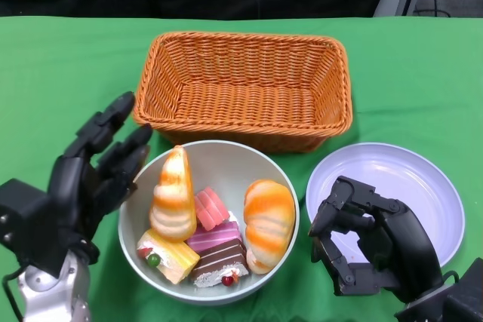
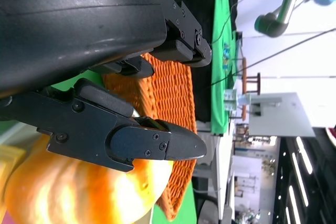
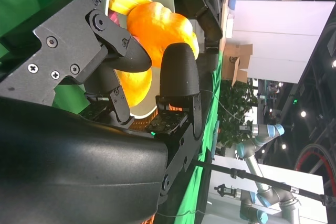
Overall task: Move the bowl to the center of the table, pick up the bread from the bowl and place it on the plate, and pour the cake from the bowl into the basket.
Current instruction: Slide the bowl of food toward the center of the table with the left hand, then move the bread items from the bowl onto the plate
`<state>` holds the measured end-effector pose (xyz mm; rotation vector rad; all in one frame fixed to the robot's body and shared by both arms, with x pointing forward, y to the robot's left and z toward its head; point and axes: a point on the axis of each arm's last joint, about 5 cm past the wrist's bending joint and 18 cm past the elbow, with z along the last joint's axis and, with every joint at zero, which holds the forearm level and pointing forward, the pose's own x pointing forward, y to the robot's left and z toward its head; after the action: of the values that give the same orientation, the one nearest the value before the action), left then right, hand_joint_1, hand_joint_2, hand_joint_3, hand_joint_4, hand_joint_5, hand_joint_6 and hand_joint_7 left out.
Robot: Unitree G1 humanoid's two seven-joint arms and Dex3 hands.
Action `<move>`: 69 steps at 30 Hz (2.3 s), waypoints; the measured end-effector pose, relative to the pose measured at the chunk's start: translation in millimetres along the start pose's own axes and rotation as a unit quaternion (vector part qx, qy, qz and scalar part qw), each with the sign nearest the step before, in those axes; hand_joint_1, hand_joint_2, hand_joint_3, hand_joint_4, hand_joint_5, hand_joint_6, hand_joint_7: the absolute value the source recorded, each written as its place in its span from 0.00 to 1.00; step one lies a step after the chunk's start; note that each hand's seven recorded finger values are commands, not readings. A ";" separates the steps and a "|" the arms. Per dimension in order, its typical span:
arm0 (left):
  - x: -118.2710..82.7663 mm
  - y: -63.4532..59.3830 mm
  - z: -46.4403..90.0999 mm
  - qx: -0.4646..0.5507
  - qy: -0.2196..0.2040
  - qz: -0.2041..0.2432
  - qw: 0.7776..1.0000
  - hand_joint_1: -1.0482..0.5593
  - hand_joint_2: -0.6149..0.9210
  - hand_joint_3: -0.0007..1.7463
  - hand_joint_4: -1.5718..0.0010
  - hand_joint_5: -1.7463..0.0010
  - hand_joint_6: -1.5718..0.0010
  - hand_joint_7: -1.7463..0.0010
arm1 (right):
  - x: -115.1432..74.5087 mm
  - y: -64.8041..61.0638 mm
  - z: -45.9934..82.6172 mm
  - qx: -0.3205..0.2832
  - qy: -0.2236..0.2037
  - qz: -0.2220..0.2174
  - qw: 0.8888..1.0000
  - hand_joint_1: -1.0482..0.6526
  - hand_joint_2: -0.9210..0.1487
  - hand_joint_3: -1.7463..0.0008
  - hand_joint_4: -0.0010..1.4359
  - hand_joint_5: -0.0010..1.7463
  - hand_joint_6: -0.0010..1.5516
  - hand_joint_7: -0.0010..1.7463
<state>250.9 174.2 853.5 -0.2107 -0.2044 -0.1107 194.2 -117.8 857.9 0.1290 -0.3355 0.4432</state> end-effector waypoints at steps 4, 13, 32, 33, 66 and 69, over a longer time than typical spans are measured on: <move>4.5 5.3 8.0 0.014 -0.037 0.012 0.999 0.26 1.00 0.14 0.63 0.97 0.67 0.98 | 0.0 -0.4 0.0 0.000 0.000 0.000 1.000 0.59 0.44 0.29 0.53 0.97 0.42 0.82; 11.1 17.9 18.6 0.051 -0.075 0.043 0.995 0.50 1.00 0.10 0.35 0.90 0.37 0.94 | 0.2 -3.3 0.1 -0.007 -0.004 0.000 1.000 0.59 0.46 0.27 0.53 0.96 0.42 0.82; 16.4 34.5 23.1 0.087 -0.064 -0.005 0.994 0.58 1.00 0.19 0.45 0.28 0.19 0.91 | 15.7 -28.6 81.6 -0.250 -0.133 0.092 0.955 0.49 0.13 0.92 0.49 0.54 0.54 0.23; 16.2 34.4 22.6 0.091 -0.060 -0.005 0.994 0.58 1.00 0.19 0.46 0.28 0.19 0.90 | 17.9 -30.3 87.8 -0.270 -0.144 0.102 0.947 0.47 0.11 0.95 0.50 0.49 0.54 0.21; 16.8 31.7 19.7 0.098 -0.047 -0.005 0.994 0.56 1.00 0.20 0.51 0.20 0.40 0.55 | 109.8 -18.2 74.7 -0.471 -0.239 0.286 0.799 0.22 0.16 1.00 0.57 0.06 0.51 0.00; 17.7 31.7 20.2 0.096 -0.044 -0.006 0.994 0.56 1.00 0.20 0.52 0.18 0.41 0.53 | 123.4 -11.9 70.9 -0.506 -0.236 0.315 0.768 0.22 0.17 1.00 0.57 0.05 0.51 0.00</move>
<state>268.5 207.9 870.4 -0.0219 -0.3028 -0.0936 283.8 -93.0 966.4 -0.9879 -1.0954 0.8405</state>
